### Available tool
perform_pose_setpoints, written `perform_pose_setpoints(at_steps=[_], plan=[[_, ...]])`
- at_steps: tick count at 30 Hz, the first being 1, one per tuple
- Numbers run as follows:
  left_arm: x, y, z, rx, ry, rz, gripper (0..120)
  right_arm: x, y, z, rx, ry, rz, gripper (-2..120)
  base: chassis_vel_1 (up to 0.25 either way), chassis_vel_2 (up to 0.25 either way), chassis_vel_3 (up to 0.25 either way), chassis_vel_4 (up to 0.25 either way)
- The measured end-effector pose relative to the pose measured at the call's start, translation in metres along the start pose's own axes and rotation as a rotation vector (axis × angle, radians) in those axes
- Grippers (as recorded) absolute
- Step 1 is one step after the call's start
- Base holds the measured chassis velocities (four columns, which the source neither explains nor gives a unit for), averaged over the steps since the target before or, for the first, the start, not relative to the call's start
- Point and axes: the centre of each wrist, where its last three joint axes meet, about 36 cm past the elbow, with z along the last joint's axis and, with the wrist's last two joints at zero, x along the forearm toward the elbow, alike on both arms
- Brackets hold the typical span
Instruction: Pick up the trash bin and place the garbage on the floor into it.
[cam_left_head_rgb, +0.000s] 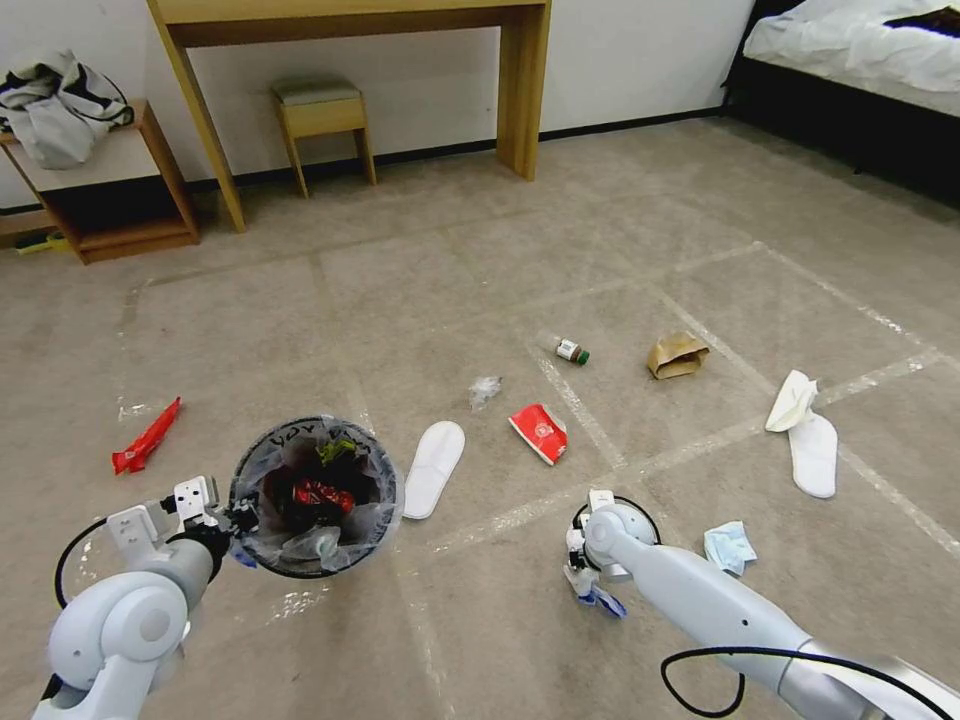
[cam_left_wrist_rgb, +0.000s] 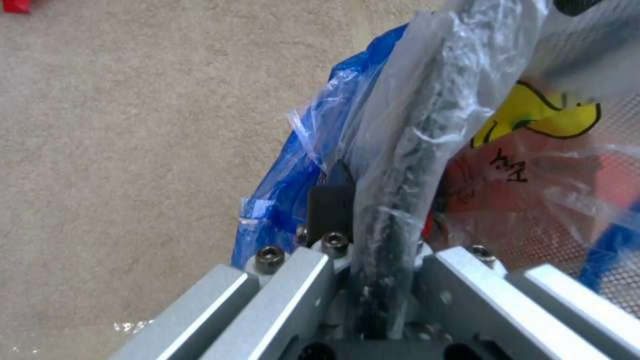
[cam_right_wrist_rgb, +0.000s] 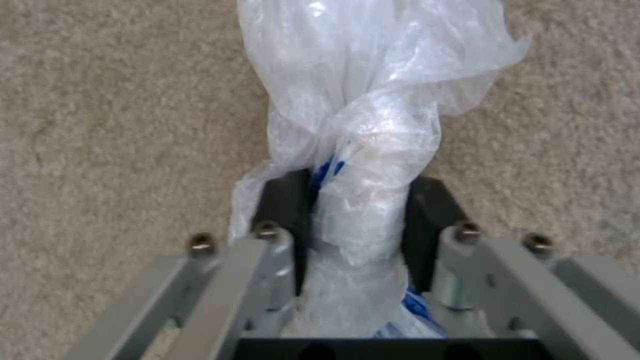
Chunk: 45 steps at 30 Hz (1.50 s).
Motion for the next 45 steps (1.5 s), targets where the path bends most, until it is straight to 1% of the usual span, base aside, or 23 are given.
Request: perform_pose_setpoints(at_steps=[1,4,6,9,12,16,17,19,20,22,23,25,26,28,29,30,31,32,33,34,36,43,45], plan=[[0.0,0.0,0.0,0.0,0.0,0.0,0,0.0,0.0,0.0,0.0,0.0,0.0,28,0.0,0.0,0.0,0.0],[0.001,0.0,0.0,-0.006,0.0,0.001,0,-0.001,-0.002,0.002,-0.005,0.0,0.003,10,0.0,0.0,0.0,0.0],[0.001,0.0,-0.001,-0.008,-0.001,0.001,0,-0.001,-0.004,0.002,-0.008,-0.001,0.006,5,0.0,0.0,0.0,0.0],[-0.002,-0.001,-0.002,-0.014,0.0,0.006,0,0.002,-0.014,0.001,-0.016,-0.008,0.018,0,0.0,0.0,0.0,0.0],[-0.006,-0.005,-0.003,-0.023,0.009,0.026,0,0.014,-0.024,-0.003,-0.021,-0.032,0.018,0,0.0,0.0,0.0,0.0],[-0.011,-0.016,-0.002,-0.028,0.048,0.077,0,0.054,-0.04,-0.02,-0.054,-0.112,-0.012,0,0.0,0.0,0.0,0.0],[-0.011,-0.016,-0.002,-0.028,0.048,0.077,0,0.054,-0.04,-0.02,-0.054,-0.112,-0.012,0,0.0,0.0,0.0,0.0],[-0.013,-0.022,-0.002,-0.035,0.066,0.103,0,0.086,-0.054,-0.028,-0.071,-0.176,-0.035,0,0.0,0.0,0.0,0.0],[-0.013,-0.022,-0.002,-0.035,0.066,0.103,0,0.086,-0.054,-0.028,-0.071,-0.176,-0.035,0,0.0,0.0,0.0,0.0],[-0.011,-0.03,-0.002,-0.034,0.091,0.143,0,0.119,-0.07,-0.031,-0.09,-0.252,-0.055,0,0.0,0.0,0.0,0.0],[-0.011,-0.03,-0.002,-0.034,0.091,0.143,0,0.119,-0.07,-0.031,-0.09,-0.252,-0.055,0,0.0,0.0,0.0,0.0],[-0.009,-0.04,-0.001,-0.036,0.115,0.186,0,0.153,-0.087,-0.027,-0.118,-0.335,-0.075,0,0.0,0.0,0.0,0.0],[-0.009,-0.04,-0.001,-0.036,0.115,0.186,0,0.153,-0.087,-0.027,-0.118,-0.335,-0.075,0,0.0,0.0,0.0,0.0],[-0.008,-0.053,0.004,-0.056,0.146,0.229,0,0.191,-0.115,-0.004,-0.136,-0.481,-0.092,0,0.0,0.0,0.0,0.0],[-0.007,-0.057,0.006,-0.065,0.158,0.244,0,0.202,-0.124,0.005,-0.129,-0.542,-0.097,0,0.0,0.0,0.0,0.0],[-0.007,-0.057,0.006,-0.065,0.158,0.244,0,0.202,-0.124,0.005,-0.129,-0.542,-0.097,0,0.0,0.0,0.0,0.0],[-0.004,-0.067,0.01,-0.072,0.179,0.276,0,0.22,-0.138,0.018,-0.096,-0.662,-0.105,0,0.0,0.0,0.0,0.0],[-0.004,-0.067,0.01,-0.072,0.179,0.276,0,0.22,-0.138,0.018,-0.096,-0.662,-0.105,0,0.0,0.0,0.0,0.0],[0.002,-0.073,0.013,-0.069,0.193,0.296,0,0.235,-0.144,0.024,-0.049,-0.773,-0.122,0,0.0,0.0,0.0,0.0],[0.002,-0.073,0.013,-0.069,0.193,0.296,0,0.235,-0.144,0.024,-0.049,-0.773,-0.122,0,0.0,0.0,0.0,0.0],[0.009,-0.078,0.018,-0.058,0.209,0.306,0,0.261,-0.143,0.031,0.047,-0.96,-0.193,0,0.0,0.0,0.0,0.0],[0.011,-0.09,0.02,-0.037,0.246,0.336,0,0.31,-0.127,0.051,0.131,-1.17,-0.317,0,0.0,0.0,0.0,0.0],[0.01,-0.097,0.026,-0.046,0.276,0.355,0,0.331,-0.114,0.062,0.19,-1.278,-0.437,0,0.0,0.0,0.0,0.0]])
